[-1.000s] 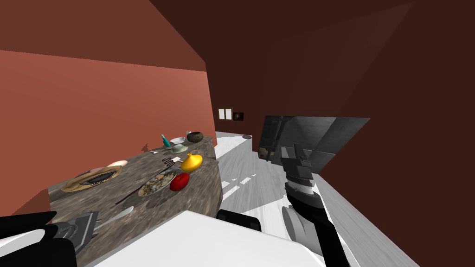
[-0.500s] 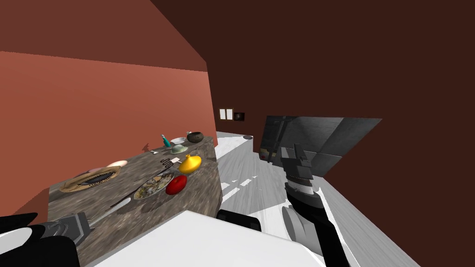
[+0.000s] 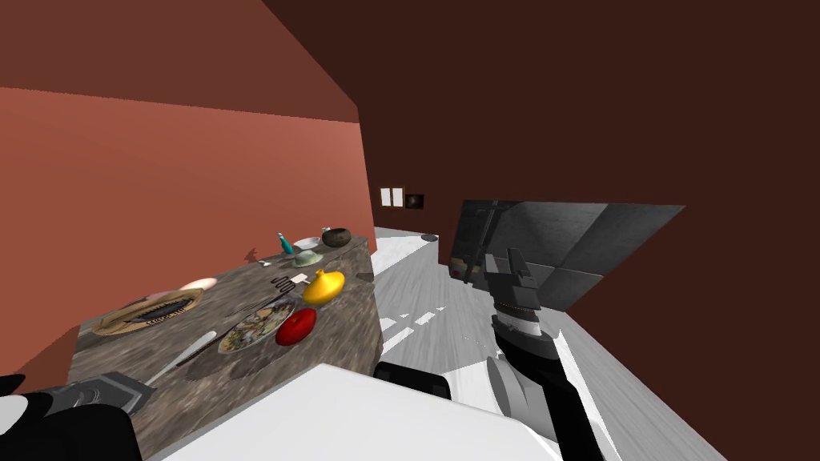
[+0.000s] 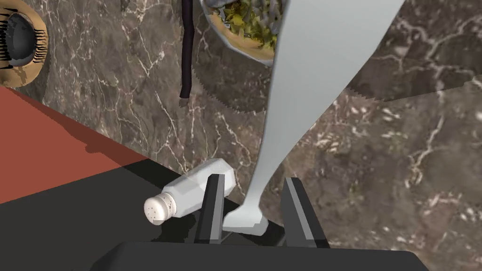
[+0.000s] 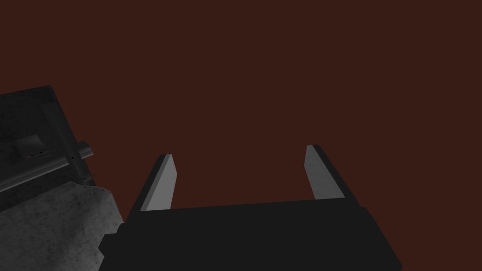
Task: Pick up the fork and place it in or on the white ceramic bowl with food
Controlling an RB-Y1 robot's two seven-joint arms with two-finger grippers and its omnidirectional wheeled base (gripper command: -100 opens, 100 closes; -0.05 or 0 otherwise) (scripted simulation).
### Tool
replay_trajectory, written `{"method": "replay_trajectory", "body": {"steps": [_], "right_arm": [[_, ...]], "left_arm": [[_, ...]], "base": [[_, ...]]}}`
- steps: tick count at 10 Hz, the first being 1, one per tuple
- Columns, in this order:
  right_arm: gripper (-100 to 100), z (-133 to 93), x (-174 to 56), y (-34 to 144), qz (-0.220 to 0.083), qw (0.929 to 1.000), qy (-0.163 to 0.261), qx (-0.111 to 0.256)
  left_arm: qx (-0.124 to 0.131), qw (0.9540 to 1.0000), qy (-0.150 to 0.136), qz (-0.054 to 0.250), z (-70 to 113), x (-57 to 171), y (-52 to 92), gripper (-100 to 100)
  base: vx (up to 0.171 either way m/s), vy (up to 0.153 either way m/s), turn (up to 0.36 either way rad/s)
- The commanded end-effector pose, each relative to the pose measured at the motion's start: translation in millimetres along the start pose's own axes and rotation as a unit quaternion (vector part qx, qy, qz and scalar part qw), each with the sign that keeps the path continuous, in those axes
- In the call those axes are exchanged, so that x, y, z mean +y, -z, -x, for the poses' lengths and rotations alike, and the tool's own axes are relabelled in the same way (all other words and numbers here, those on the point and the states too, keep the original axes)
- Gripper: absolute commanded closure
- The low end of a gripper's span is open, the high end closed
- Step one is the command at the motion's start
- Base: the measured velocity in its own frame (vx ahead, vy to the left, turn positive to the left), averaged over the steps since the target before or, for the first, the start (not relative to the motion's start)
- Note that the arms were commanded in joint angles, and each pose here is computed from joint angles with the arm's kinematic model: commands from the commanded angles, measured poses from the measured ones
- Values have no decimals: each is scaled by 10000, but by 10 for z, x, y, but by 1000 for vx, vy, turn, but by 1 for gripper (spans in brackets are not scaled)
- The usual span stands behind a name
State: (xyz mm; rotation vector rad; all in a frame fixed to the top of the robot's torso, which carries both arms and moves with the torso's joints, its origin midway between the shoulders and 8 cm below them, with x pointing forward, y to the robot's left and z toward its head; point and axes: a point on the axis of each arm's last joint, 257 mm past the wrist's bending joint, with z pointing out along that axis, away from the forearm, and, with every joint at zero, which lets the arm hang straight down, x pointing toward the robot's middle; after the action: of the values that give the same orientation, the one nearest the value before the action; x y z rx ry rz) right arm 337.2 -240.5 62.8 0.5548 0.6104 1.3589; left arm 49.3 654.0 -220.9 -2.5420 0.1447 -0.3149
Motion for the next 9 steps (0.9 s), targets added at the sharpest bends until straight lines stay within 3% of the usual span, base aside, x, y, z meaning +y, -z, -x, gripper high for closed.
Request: {"method": "replay_trajectory", "body": {"steps": [1,2,3,4,5,6,7,8,9], "right_arm": [[0,0,0,0,0,10000,0,0],[0,0,0,0,0,10000,0,0],[0,0,0,0,0,10000,0,0],[0,0,0,0,0,10000,0,0],[0,0,0,0,0,10000,0,0],[0,0,0,0,0,10000,0,0],[0,0,0,0,0,10000,0,0],[0,0,0,0,0,10000,0,0],[0,0,0,0,0,10000,0,0]], "left_arm": [[49,9988,476,-71,12,-84,-5,100],[50,9983,579,-71,12,-84,-5,100],[99,9954,946,-127,27,-155,-14,100],[100,9945,1032,-126,27,-155,-14,100],[153,9898,1404,-174,43,-220,-26,100],[154,9888,1474,-173,43,-220,-26,100],[211,9823,1849,-211,59,-277,-42,100],[212,9813,1902,-210,59,-277,-42,100],[270,9731,2278,-239,75,-327,-60,100]], "base": [[69,-14,41],[65,-7,25],[83,2,31],[71,-6,27],[80,-23,42],[65,-17,24],[79,-6,31],[77,-9,21],[85,-16,29]]}}
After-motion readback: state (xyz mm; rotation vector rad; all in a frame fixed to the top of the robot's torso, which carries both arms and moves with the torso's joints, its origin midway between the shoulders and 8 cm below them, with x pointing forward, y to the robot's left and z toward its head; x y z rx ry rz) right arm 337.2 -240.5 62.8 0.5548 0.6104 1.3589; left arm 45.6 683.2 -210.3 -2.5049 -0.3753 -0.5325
